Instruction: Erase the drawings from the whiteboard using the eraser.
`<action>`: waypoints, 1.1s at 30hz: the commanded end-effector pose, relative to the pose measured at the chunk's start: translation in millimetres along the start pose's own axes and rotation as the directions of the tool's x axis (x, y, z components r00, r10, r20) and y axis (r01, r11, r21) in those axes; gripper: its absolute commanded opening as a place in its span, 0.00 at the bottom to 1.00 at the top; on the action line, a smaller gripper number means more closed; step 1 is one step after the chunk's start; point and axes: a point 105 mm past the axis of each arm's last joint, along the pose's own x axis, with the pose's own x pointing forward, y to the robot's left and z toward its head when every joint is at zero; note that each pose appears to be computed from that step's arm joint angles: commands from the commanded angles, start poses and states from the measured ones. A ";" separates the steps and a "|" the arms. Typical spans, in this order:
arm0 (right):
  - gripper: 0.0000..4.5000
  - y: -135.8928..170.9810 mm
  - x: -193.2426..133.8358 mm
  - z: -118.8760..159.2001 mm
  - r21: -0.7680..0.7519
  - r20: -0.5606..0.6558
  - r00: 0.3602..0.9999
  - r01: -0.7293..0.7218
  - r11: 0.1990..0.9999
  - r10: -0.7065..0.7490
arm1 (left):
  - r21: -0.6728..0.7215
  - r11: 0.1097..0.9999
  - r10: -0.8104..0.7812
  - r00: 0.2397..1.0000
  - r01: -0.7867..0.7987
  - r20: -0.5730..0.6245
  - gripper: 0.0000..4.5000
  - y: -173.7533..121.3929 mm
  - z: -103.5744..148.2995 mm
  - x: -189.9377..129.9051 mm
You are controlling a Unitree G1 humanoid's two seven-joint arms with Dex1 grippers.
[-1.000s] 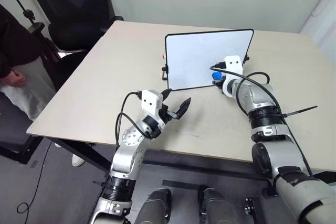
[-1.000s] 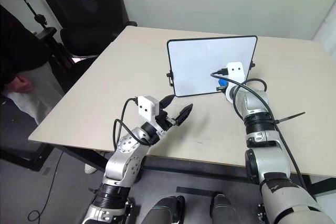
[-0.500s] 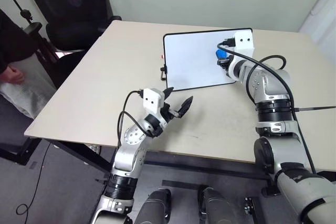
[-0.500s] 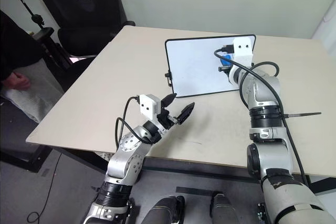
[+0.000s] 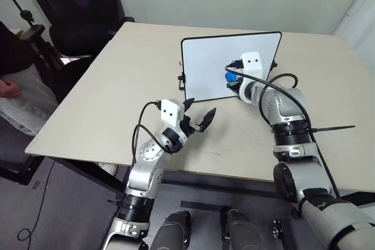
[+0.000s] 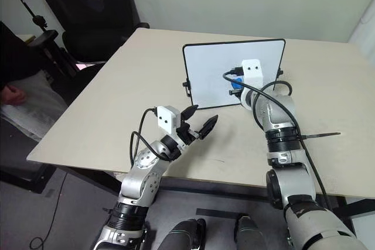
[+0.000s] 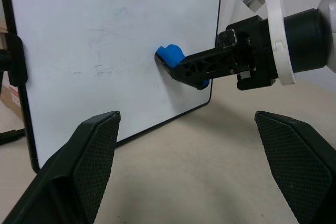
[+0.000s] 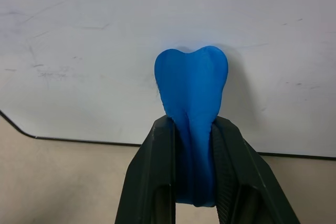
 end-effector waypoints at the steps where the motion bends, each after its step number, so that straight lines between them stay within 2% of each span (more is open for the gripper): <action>1: 0.16 -3.4 -3.4 15.9 -0.012 0.034 0.999 0.012 1.000 -0.011 | 0.027 1.000 -0.016 0.999 0.015 0.052 1.00 -2.9 14.2 2.5; 6: 0.16 -37.8 -3.0 12.5 0.026 0.000 0.990 0.138 0.990 -0.138 | 0.029 0.999 -0.014 0.998 0.012 0.053 1.00 -2.3 14.5 2.9; 14: 0.16 -72.9 -3.7 0.8 0.041 -0.063 0.962 0.270 0.962 -0.267 | 0.033 0.999 -0.014 0.998 0.013 0.057 1.00 -1.3 15.5 3.4; 20: 0.16 -79.0 -4.8 -1.6 0.044 -0.069 0.957 0.286 0.957 -0.283 | 0.037 0.999 -0.017 0.998 0.015 0.056 1.00 -0.7 15.2 5.4; 24: 0.16 -72.8 -12.9 5.0 0.037 -0.045 0.967 0.251 0.967 -0.249 | 0.041 0.999 -0.023 0.998 0.021 0.055 1.00 -0.9 15.1 6.1; 33: 0.16 -72.8 -62.4 -5.8 0.035 -0.062 0.972 0.228 0.973 -0.226 | 0.033 0.999 -0.043 0.998 0.041 0.052 1.00 -7.1 12.6 7.7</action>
